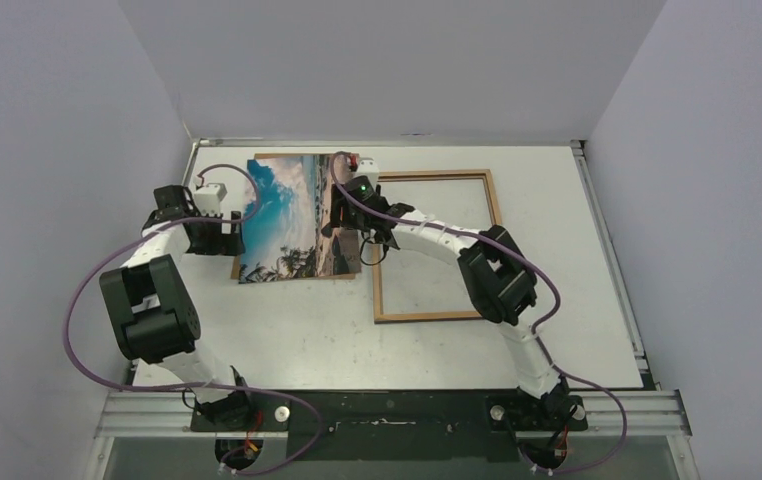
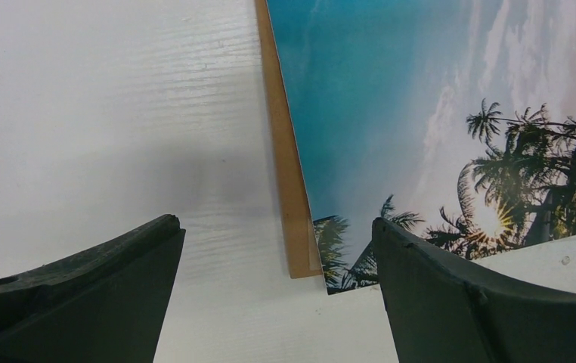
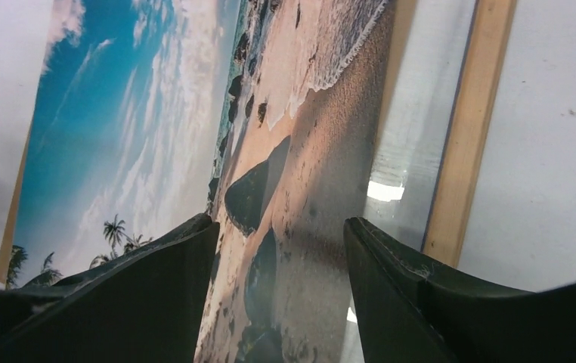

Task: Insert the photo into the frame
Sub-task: Move the photo frame to the center of the board, then adjust the photo frame item at the center of the board.

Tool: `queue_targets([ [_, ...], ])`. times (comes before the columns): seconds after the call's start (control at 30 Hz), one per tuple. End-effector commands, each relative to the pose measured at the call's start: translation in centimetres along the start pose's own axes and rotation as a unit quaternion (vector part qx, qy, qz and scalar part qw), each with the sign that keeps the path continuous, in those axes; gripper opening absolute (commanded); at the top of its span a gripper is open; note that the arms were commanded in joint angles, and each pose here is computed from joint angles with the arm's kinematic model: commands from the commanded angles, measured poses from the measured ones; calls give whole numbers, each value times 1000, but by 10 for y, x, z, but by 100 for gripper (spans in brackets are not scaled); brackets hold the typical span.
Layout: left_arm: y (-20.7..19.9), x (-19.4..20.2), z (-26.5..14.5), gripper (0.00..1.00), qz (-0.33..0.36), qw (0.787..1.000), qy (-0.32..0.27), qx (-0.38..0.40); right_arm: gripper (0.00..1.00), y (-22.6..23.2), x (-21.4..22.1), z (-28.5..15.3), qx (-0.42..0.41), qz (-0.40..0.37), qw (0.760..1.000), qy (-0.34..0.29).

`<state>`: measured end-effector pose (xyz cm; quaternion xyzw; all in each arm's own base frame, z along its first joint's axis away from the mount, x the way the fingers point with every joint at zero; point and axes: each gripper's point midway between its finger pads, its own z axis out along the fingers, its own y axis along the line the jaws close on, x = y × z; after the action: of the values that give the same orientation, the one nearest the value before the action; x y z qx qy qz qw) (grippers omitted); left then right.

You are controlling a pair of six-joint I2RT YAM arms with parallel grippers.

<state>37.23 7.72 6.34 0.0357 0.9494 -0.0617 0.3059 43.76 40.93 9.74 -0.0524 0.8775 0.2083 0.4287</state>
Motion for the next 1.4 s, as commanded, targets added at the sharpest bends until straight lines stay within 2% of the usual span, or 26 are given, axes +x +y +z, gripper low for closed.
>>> queue_targets([
  [0.0,14,-22,6,95,-9,1000,-23,-17,64,-5,6,20,4,-2,1000,21],
  [0.13,18,-25,16,97,-21,999,-19,-16,67,-11,24,36,11,-6,999,42],
  [0.43,27,-23,42,96,-44,999,-5,-17,66,-19,56,54,6,0,997,75],
  [0.63,33,-21,49,98,-49,999,7,-19,65,-7,79,41,-21,-3,995,99],
  [0.8,45,-15,43,100,-64,998,13,-22,65,29,101,15,-71,-21,990,122],
  [0.9,54,-10,35,92,-87,996,18,-11,64,47,100,-4,-102,-12,987,122],
  [1.13,73,9,22,80,-81,996,38,-12,64,72,73,-43,-168,6,979,112],
  [1.27,76,-1,12,75,-76,997,30,-13,64,36,13,-26,-144,51,986,64],
  [1.37,73,-21,5,75,-77,997,8,-4,64,8,-29,-1,-119,59,991,29],
])
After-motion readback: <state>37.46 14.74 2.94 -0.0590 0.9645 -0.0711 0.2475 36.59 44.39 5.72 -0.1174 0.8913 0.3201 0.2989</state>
